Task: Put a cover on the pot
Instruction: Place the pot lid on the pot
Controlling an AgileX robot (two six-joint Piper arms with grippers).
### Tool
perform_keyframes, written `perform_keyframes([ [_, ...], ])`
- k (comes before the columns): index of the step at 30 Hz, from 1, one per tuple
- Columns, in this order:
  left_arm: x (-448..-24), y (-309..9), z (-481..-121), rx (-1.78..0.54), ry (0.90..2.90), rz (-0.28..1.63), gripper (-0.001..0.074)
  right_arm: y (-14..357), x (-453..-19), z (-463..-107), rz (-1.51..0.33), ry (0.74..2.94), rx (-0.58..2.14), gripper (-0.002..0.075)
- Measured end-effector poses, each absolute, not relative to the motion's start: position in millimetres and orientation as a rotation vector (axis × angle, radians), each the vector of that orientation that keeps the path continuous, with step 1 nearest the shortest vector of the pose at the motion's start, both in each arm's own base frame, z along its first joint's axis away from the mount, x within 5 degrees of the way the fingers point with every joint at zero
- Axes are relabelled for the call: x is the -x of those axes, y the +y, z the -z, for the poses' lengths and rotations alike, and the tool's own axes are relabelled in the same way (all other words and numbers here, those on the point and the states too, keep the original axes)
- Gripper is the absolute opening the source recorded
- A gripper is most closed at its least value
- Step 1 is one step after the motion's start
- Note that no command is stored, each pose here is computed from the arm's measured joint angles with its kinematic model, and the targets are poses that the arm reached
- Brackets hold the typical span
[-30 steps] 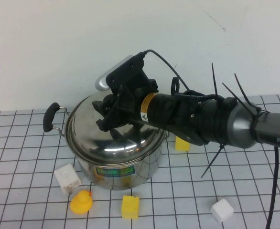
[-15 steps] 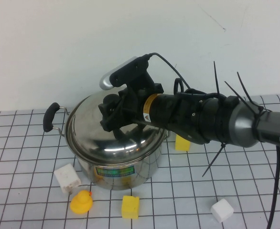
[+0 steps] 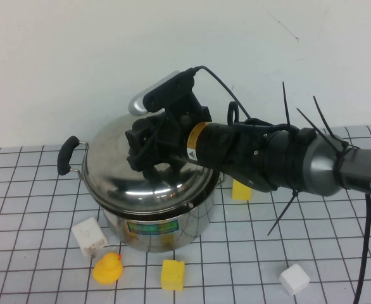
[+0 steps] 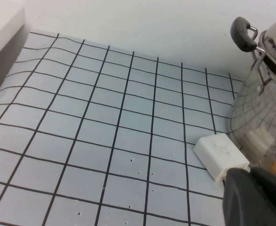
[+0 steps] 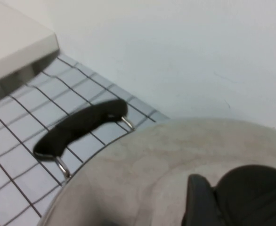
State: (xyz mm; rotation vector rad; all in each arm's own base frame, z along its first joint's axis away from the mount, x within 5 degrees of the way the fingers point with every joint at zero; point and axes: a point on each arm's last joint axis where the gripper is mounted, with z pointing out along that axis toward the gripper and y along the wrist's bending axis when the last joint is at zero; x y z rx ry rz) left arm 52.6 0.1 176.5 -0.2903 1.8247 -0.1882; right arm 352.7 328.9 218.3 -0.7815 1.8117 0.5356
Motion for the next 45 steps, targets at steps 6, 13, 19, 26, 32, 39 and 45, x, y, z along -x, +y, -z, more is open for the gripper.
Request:
perform_keyframes([
  [6,-52.6,0.1,-176.5,0.290,1.825,0.188,-0.0003,328.3,-352.8,-217.2,-0.524,1.821,0.787,0.0349],
  [13,-52.6,0.1,-176.5,0.290,1.825,0.188,-0.0003,326.8,-352.9,-214.8,-0.484,1.835,0.816,0.0349],
  [19,-52.6,0.1,-176.5,0.290,1.825,0.188,-0.0003,326.7,-352.9,-214.7,-0.482,1.835,0.817,0.0349],
  [26,-52.6,0.1,-176.5,0.290,1.825,0.188,-0.0003,327.5,-352.9,-215.9,-0.492,1.822,0.816,0.0349],
  [32,-52.6,0.1,-176.5,0.290,1.825,0.188,-0.0003,328.1,-353.0,-215.5,-0.497,1.815,0.818,0.0349],
  [39,-52.6,0.1,-176.5,0.290,1.825,0.188,-0.0003,328.8,-353.4,-212.4,-0.499,1.816,0.820,0.0360],
  [45,-52.6,0.1,-176.5,0.288,1.825,0.187,-0.0003,329.4,-353.4,-213.3,-0.496,1.797,0.834,0.0410],
])
